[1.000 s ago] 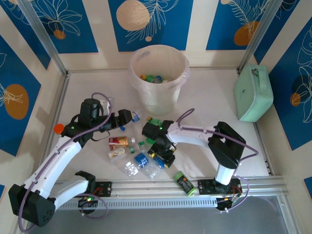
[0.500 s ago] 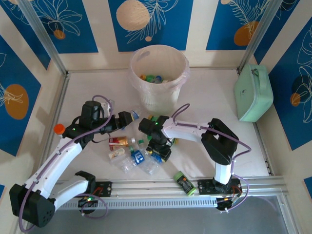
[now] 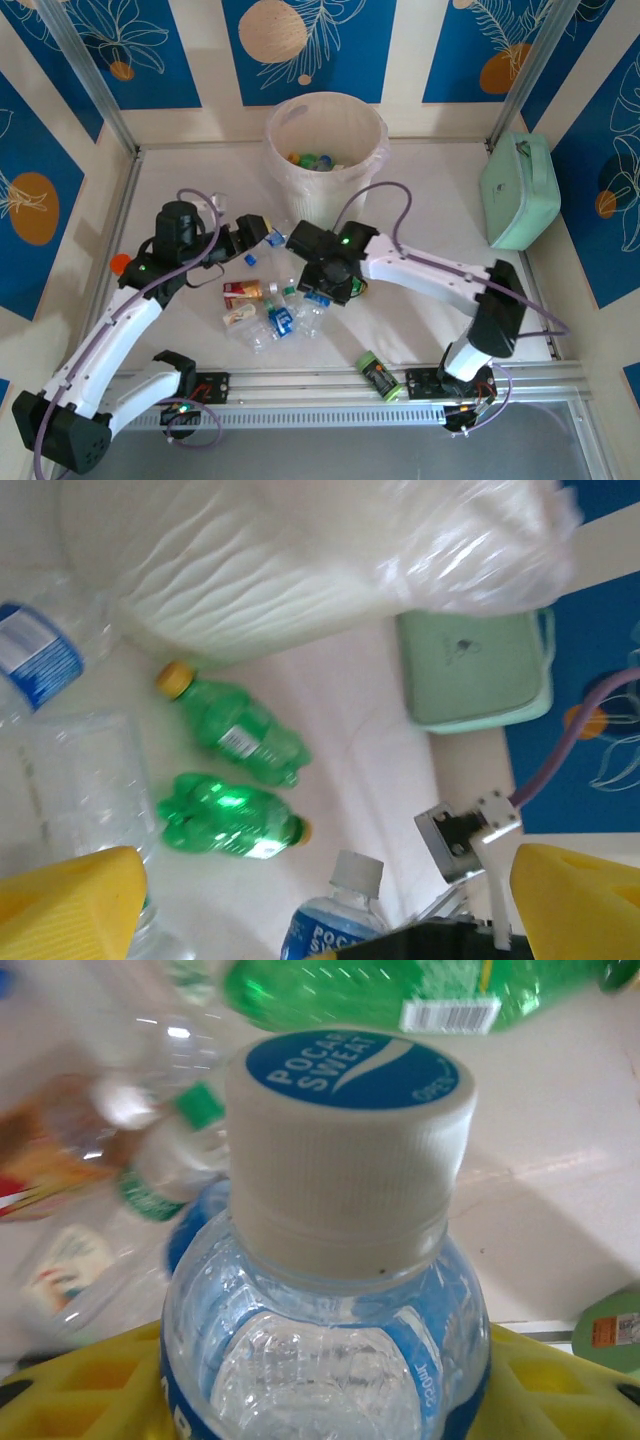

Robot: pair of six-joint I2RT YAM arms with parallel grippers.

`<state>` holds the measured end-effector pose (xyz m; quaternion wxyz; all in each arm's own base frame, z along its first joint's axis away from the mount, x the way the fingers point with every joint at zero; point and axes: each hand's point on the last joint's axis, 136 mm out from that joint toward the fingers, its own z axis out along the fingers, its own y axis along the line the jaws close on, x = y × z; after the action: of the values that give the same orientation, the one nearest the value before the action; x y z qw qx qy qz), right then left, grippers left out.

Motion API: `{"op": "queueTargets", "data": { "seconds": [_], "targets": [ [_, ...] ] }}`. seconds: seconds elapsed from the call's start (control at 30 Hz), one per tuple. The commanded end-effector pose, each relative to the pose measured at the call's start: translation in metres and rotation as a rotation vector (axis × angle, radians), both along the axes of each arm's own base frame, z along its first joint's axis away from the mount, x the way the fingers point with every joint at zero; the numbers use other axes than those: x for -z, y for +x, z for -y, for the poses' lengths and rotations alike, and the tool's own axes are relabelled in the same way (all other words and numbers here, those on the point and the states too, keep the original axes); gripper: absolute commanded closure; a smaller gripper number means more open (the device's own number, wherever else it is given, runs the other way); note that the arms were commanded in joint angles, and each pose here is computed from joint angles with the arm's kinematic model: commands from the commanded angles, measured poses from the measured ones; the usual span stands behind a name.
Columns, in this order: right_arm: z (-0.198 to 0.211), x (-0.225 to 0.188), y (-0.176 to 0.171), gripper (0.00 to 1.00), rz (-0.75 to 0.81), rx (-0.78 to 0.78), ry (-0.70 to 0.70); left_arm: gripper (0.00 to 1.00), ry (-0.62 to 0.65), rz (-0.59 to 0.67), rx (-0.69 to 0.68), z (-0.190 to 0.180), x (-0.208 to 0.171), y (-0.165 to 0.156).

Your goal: Put the plastic bottles in the bin

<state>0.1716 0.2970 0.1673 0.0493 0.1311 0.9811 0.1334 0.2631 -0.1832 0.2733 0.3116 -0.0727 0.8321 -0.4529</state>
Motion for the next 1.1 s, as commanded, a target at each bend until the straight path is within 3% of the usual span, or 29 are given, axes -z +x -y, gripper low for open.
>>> {"op": "queueTargets", "data": {
  "seconds": [0.0, 0.17, 0.33, 0.53, 0.83, 1.07],
  "targets": [
    [0.006, -0.057, 0.015, 0.47, 0.175, -0.091, 0.1, 0.08, -0.167, 0.137, 0.0, 0.006, -0.059, 0.008],
    [0.02, -0.14, 0.051, 0.47, 0.361, -0.067, 0.397, 0.09, -0.433, 0.267, 0.178, 0.04, -0.121, 0.002],
    [0.043, -0.206, 0.086, 0.47, 0.479, -0.041, 0.629, 0.04, -0.461, 0.32, 0.396, 0.085, -0.144, -0.023],
    [0.06, -0.259, 0.105, 0.47, 0.603, -0.046, 0.752, 0.0, -0.463, 0.303, 0.475, 0.111, -0.139, -0.028],
    [0.057, -0.276, 0.107, 0.46, 0.623, -0.069, 0.828, 0.0, -0.515, 0.331, 0.659, 0.149, -0.154, -0.043],
    [0.056, -0.272, 0.108, 0.46, 0.611, -0.058, 0.832, 0.08, -0.51, 0.346, 0.689, 0.156, -0.153, -0.047]
  ]
}}
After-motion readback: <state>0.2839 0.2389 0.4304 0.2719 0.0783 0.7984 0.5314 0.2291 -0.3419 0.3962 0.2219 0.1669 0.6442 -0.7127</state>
